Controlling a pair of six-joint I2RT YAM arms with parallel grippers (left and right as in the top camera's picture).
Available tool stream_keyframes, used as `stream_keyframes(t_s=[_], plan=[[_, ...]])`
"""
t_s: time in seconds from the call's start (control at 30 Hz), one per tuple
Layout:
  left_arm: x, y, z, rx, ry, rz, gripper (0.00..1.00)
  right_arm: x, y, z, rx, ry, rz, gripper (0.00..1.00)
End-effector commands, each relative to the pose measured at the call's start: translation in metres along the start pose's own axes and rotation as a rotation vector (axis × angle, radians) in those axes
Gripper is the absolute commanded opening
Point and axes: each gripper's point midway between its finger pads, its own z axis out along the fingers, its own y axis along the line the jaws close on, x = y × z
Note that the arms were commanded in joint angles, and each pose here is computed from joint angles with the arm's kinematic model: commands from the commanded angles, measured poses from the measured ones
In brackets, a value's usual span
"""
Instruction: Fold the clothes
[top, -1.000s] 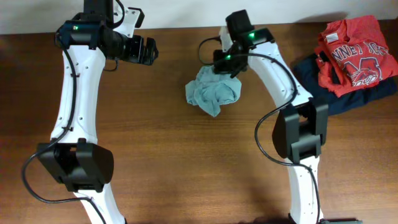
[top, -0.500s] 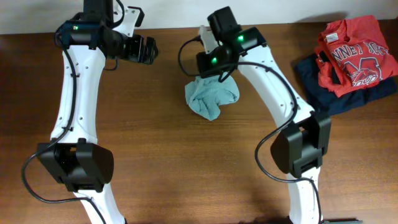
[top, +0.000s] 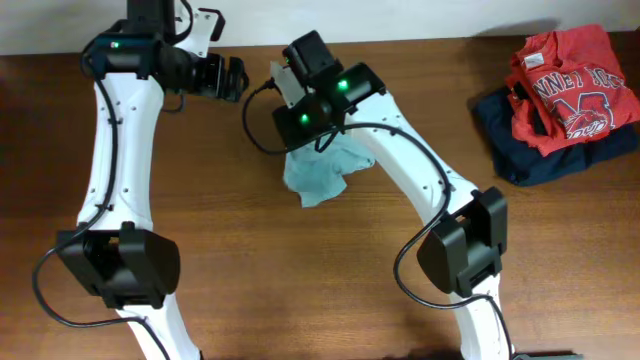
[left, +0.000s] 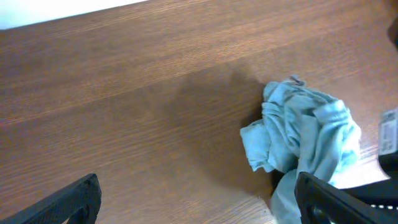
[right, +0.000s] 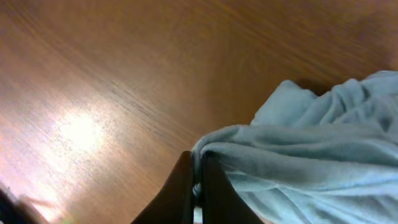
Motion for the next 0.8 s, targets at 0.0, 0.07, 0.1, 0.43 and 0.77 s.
stream_keyframes(t_s=[0.0,0.07,0.1,0.43,0.77], plan=[[0.000,0.009,0.000,-0.015,-0.002,-0.002,0.99,0.008,0.005,0.025,-0.001,0.039,-0.023,0.04],[0.000,0.009,0.000,-0.015,-0.005,-0.001,0.99,0.011,0.010,0.028,-0.004,0.051,-0.030,0.16],[-0.001,0.009,0.000,-0.015,-0.006,0.000,0.99,0.012,0.011,0.029,-0.004,0.056,-0.033,0.64],[-0.002,0.009,0.000,-0.016,-0.013,0.002,0.99,-0.017,-0.029,-0.014,0.081,-0.052,0.028,0.98],[-0.003,0.009,0.000,-0.015,-0.016,0.002,0.99,-0.029,-0.138,-0.043,0.187,-0.127,0.255,1.00]])
